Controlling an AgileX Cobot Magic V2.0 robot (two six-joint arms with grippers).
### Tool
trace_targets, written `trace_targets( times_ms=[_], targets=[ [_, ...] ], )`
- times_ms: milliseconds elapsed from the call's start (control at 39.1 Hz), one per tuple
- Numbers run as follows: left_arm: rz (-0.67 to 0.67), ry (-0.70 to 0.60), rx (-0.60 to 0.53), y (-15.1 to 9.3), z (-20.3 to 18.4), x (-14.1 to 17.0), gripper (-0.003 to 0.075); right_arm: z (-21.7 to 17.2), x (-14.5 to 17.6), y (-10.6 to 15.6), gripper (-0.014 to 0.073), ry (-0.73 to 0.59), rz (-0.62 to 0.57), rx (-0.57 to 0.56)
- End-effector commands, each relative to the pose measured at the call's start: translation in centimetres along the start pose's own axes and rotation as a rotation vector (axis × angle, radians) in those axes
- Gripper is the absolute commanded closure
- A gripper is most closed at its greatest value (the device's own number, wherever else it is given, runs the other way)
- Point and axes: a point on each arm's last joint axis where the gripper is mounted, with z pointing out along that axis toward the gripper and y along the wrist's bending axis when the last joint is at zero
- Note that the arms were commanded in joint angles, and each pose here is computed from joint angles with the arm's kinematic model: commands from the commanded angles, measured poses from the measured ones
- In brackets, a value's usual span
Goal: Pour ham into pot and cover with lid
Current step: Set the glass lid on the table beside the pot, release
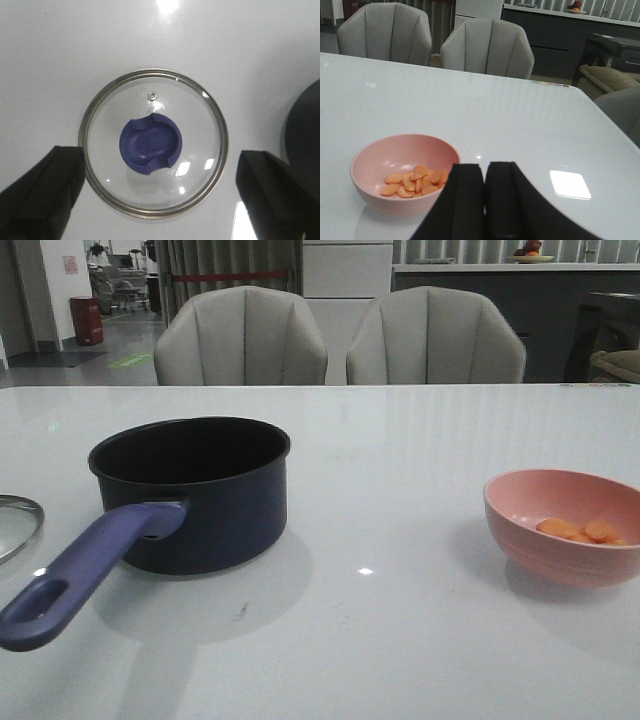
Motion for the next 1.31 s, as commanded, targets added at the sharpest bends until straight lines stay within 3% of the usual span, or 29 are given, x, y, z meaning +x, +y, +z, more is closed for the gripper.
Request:
trace_targets(
  times_ms=[0, 282, 461, 563, 819, 999, 1280],
  targets=[
    [-0.010, -0.180, 0.032, -0.1, -5.7, 1.2, 0.0095, -0.2, -1.0, 0.0, 0.0452, -0.100, -0.012, 0.004],
    [-0.014, -0.506, 0.067, 0.6, -12.8, 9.1, 0.0095, -0.2, -1.0, 0.1, 0.0452, -0.101, -0.011, -0.019],
    [0.049, -0.704, 0.112, 0.3, -14.6, 15.0, 0.0095, -0.2, -1.0, 0.2, 0.0452, -0.102, -0.011, -0.029],
    [0.135, -0.777, 0.109, 0.5, -14.4, 18.3, 0.0095, -0.2, -1.0, 0.2, 0.0452, -0.102, -0.011, -0.029],
    [0.175, -0.929, 0.196, 1.2, -12.5, 24.8, 0.0095, -0.2, -1.0, 0.2, 0.0452, -0.102, -0.011, -0.029],
    [0.181, -1.106, 0.260, 1.4, -11.9, 26.7, 0.0095, -0.2, -1.0, 0.2, 0.0452, -0.102, -0.011, -0.029],
    [0.219, -1.108, 0.332, 1.2, -11.9, 26.9, 0.0095, -0.2, -1.0, 0.2, 0.0452, -0.102, -0.011, -0.028]
  ],
)
